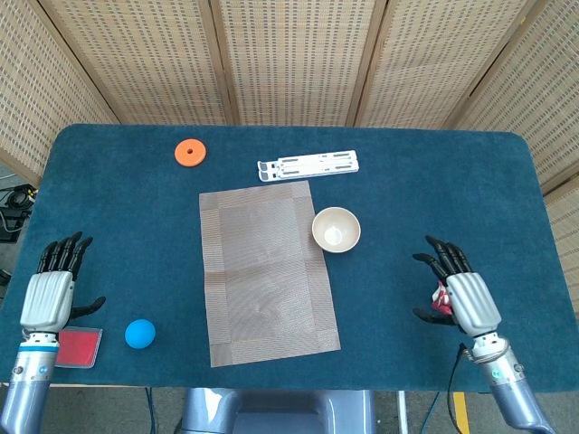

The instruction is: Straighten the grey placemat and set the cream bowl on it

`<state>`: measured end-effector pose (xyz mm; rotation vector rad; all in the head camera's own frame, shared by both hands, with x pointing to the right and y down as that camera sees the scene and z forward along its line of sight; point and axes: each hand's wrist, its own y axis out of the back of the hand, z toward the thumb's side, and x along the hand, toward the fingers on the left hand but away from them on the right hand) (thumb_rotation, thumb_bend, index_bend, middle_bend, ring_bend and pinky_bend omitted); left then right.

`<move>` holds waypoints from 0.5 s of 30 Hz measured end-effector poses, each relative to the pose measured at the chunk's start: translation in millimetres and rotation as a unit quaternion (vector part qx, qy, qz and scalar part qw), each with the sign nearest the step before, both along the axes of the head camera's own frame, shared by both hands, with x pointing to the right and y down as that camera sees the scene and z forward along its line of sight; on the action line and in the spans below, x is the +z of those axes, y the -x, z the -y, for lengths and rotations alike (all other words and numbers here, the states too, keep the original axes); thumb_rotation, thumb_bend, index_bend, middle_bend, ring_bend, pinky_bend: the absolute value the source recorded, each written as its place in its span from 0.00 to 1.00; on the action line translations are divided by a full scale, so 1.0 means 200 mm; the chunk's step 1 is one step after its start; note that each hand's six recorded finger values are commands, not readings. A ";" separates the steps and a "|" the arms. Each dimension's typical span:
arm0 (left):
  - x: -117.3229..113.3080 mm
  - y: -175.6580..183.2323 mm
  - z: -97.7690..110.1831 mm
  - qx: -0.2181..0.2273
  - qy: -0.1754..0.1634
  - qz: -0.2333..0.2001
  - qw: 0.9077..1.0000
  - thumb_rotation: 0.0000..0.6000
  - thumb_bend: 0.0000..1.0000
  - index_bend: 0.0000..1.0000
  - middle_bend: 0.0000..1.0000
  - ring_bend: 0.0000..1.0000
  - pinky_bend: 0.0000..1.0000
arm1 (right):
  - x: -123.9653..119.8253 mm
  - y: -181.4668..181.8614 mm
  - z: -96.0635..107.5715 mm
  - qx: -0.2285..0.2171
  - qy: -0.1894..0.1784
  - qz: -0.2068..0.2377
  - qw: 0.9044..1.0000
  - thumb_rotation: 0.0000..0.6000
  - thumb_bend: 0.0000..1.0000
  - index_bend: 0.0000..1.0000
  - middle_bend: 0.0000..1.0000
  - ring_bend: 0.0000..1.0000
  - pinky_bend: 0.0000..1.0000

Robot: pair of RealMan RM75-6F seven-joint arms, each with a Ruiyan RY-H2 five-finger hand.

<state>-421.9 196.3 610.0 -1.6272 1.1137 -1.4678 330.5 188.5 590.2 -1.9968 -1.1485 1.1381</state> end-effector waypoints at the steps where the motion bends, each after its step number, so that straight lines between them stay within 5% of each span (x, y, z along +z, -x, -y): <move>1: 0.00 0.00 0.00 0.000 0.000 0.000 1.000 1.00 0.14 0.08 0.00 0.00 0.00 | 0.00 0.04 -0.01 -0.005 0.000 0.009 1.000 1.00 0.15 0.23 0.00 0.00 0.00; 8: -0.01 0.01 0.00 -0.003 -0.003 -0.004 1.000 1.00 0.14 0.08 0.00 0.00 0.00 | 0.04 0.27 0.01 -0.047 -0.002 0.026 0.999 1.00 0.15 0.34 0.00 0.00 0.00; 15: 0.00 0.02 0.01 -0.007 0.002 -0.005 1.000 1.00 0.14 0.08 0.00 0.00 0.00 | 0.11 0.48 0.12 -0.064 -0.015 0.031 0.997 1.00 0.18 0.38 0.00 0.00 0.00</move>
